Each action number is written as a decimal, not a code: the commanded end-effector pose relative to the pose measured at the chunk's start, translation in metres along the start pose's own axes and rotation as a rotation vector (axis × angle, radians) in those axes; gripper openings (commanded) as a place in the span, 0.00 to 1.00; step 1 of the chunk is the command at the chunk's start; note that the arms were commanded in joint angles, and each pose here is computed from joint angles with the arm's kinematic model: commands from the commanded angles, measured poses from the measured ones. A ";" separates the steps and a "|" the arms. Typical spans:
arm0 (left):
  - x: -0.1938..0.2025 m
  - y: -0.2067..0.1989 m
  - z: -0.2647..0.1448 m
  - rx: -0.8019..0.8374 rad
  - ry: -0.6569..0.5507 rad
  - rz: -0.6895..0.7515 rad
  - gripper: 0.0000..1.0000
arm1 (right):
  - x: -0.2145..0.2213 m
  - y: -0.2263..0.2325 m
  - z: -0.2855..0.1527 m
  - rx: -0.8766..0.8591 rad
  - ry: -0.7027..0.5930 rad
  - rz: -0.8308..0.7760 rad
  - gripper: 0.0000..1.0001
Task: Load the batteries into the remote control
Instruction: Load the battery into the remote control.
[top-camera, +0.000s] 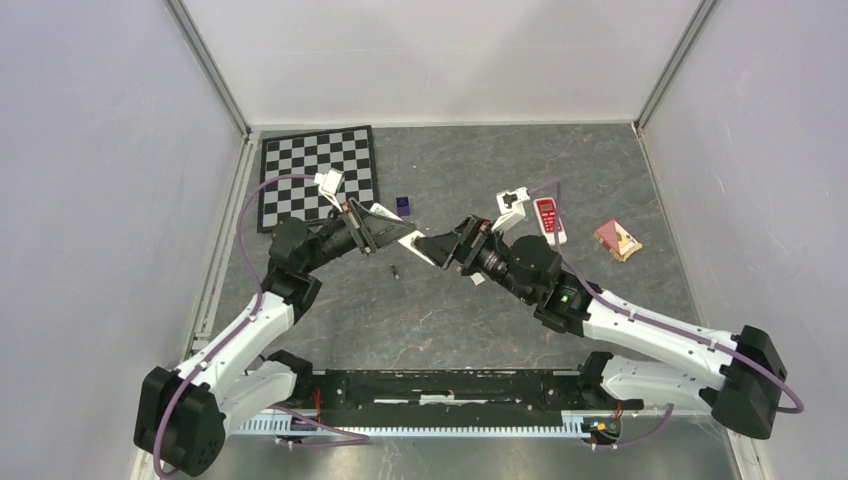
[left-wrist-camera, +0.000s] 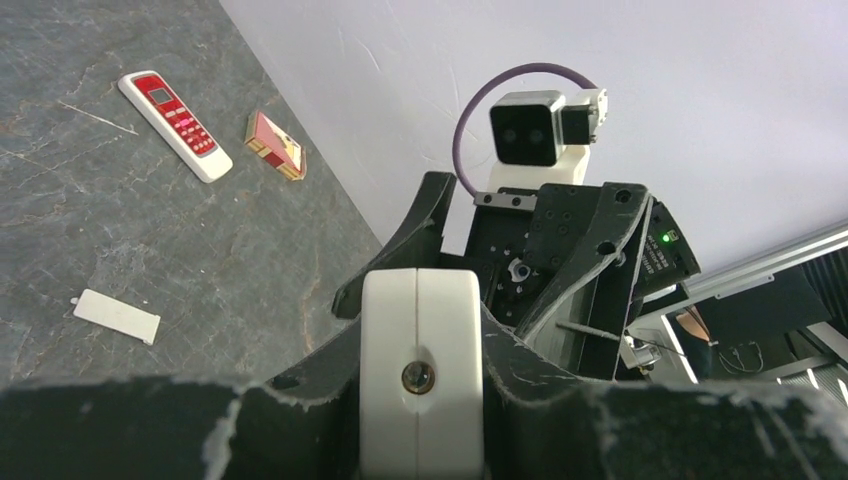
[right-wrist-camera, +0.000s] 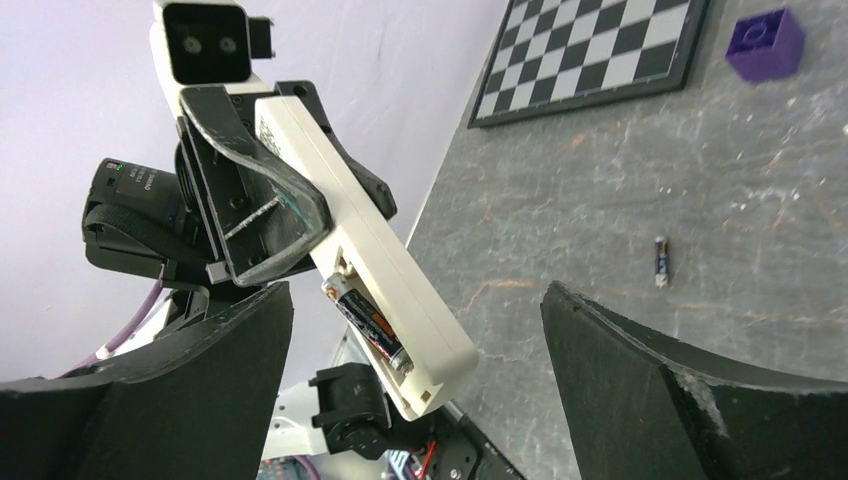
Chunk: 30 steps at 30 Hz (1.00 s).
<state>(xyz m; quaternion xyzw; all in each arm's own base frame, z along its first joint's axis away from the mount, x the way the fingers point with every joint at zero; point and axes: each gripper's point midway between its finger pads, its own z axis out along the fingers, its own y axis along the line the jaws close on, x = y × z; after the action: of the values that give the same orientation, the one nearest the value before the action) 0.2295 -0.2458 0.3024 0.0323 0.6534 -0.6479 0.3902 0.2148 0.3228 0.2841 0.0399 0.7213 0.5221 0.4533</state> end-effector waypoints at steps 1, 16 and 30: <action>-0.009 -0.008 0.002 0.036 -0.039 0.075 0.02 | -0.006 0.027 0.006 -0.077 0.006 0.118 0.98; -0.007 -0.018 0.000 0.066 -0.023 0.108 0.02 | 0.001 0.034 0.019 -0.106 0.041 0.166 0.93; -0.007 -0.025 -0.002 0.091 -0.021 0.113 0.02 | 0.002 0.020 0.015 -0.093 0.053 0.225 0.70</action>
<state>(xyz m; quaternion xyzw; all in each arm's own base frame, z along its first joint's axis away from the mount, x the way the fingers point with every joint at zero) 0.2284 -0.2460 0.3027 0.0449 0.6510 -0.6451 0.3974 0.2177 0.3465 0.2774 0.0809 0.7241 0.5732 0.3749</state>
